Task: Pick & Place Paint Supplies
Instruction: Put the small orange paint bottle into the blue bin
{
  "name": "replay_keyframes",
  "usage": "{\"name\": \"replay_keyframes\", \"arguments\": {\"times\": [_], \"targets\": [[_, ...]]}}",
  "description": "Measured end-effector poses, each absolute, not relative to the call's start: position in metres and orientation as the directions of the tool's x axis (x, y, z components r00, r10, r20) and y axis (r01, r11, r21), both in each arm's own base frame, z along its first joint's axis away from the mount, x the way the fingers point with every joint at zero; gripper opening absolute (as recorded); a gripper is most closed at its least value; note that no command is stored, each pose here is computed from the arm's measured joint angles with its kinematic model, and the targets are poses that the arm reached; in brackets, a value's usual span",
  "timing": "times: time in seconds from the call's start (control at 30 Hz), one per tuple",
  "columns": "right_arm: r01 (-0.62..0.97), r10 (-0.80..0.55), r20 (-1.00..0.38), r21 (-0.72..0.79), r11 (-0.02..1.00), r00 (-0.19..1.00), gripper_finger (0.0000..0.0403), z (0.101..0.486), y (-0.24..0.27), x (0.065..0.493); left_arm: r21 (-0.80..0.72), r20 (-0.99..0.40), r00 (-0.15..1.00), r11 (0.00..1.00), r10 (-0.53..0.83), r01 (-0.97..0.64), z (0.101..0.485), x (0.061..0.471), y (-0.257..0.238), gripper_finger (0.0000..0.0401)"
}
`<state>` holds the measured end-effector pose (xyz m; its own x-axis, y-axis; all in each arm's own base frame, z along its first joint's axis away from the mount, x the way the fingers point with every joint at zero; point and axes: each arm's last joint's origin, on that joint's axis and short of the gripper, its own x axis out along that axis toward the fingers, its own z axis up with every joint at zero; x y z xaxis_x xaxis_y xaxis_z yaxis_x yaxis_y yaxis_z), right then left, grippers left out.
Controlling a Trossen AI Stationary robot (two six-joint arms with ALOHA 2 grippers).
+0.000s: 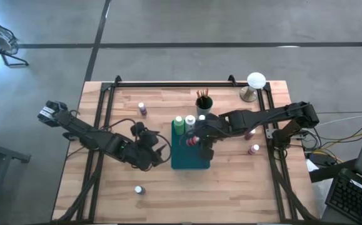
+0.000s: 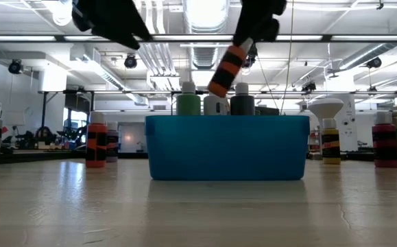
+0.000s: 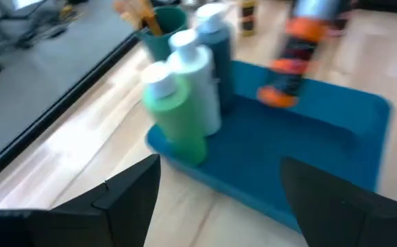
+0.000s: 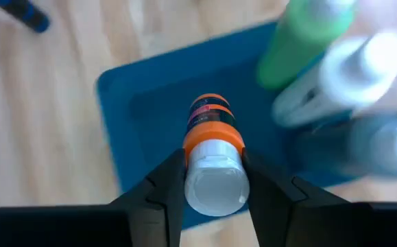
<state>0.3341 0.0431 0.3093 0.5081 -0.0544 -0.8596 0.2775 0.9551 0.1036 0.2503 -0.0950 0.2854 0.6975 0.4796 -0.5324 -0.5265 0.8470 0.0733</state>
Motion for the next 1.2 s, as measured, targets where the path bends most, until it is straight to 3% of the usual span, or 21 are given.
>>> {"name": "replay_keyframes", "arguments": {"times": [0.1,0.4,0.8,1.2], "targets": [[0.355,-0.013,-0.881,0.177,0.918,0.473,0.0115,0.307,0.044,0.331,0.093,-0.521,0.661,0.805,0.54,-0.586,0.283,0.246,-0.092,0.03],[0.61,-0.056,-0.91,0.228,0.759,0.41,0.0115,0.304,0.031,0.326,0.226,-0.359,0.583,0.674,0.729,-0.703,0.272,0.228,-0.093,0.0295],[0.74,-0.101,-0.955,0.146,0.656,0.278,0.0115,0.257,0.014,0.357,0.258,-0.288,0.555,0.622,0.78,-0.74,0.251,0.218,-0.09,0.0293],[0.815,-0.125,-0.972,0.095,0.572,0.201,0.0115,0.24,0.007,0.362,0.3,-0.293,0.56,0.631,0.775,-0.715,0.251,0.217,-0.09,0.0293]]}}
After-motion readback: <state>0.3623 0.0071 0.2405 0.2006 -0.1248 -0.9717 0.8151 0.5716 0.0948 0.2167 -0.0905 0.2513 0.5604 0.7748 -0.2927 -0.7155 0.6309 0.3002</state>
